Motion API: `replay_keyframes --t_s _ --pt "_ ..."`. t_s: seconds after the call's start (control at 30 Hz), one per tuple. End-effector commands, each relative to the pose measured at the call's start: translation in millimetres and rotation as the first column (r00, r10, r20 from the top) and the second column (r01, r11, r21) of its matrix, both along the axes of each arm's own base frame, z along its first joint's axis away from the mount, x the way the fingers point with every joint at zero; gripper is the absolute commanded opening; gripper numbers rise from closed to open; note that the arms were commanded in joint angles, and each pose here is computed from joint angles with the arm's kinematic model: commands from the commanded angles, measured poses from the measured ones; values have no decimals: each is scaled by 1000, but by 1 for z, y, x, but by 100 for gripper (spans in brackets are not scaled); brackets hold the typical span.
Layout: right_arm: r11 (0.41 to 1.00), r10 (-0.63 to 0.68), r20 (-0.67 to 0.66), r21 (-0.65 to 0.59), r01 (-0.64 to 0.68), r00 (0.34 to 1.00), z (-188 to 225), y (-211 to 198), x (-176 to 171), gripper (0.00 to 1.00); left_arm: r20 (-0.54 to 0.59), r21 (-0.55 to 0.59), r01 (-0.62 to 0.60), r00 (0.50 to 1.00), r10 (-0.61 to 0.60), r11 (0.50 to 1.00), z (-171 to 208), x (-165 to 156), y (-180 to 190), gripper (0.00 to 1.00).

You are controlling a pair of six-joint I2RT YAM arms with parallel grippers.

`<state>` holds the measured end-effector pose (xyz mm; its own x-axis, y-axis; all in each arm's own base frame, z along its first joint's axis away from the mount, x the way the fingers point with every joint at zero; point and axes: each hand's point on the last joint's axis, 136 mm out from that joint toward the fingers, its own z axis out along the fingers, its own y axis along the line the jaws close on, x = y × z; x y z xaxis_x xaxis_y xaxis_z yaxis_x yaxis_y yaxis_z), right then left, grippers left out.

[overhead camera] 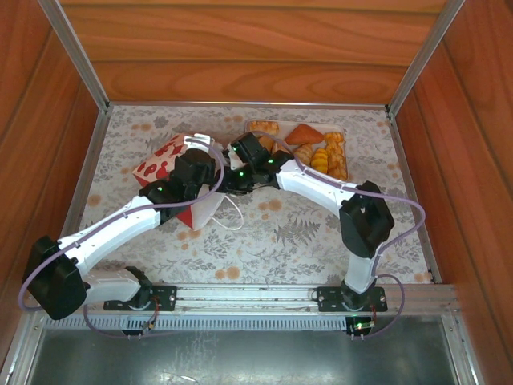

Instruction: Take the fake bread out of the paper bag

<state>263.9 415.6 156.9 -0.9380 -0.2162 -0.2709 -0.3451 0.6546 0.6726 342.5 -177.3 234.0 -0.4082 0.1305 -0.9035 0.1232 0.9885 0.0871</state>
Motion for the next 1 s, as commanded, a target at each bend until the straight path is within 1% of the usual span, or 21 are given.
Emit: replay_keyframes --t_s 0.0,0.23,0.4,0.63,0.97 --pt "999 26 61 37 -28 998 17 13 4 46 29 -29 3 1000 -2 1000 14 6 -4 0" --pt "999 9 81 35 -12 997 23 7 2 47 41 -38 3 999 -2 999 17 7 -4 0" --pt "999 28 53 36 -30 998 15 17 5 47 40 -45 18 999 -16 999 18 4 -5 0" --pt "995 63 65 77 -68 996 19 30 2 47 51 -55 34 998 -31 998 25 3 -7 0" --pt "996 71 73 41 -74 995 6 31 -4 47 74 -69 32 997 -27 997 35 0 -4 0"
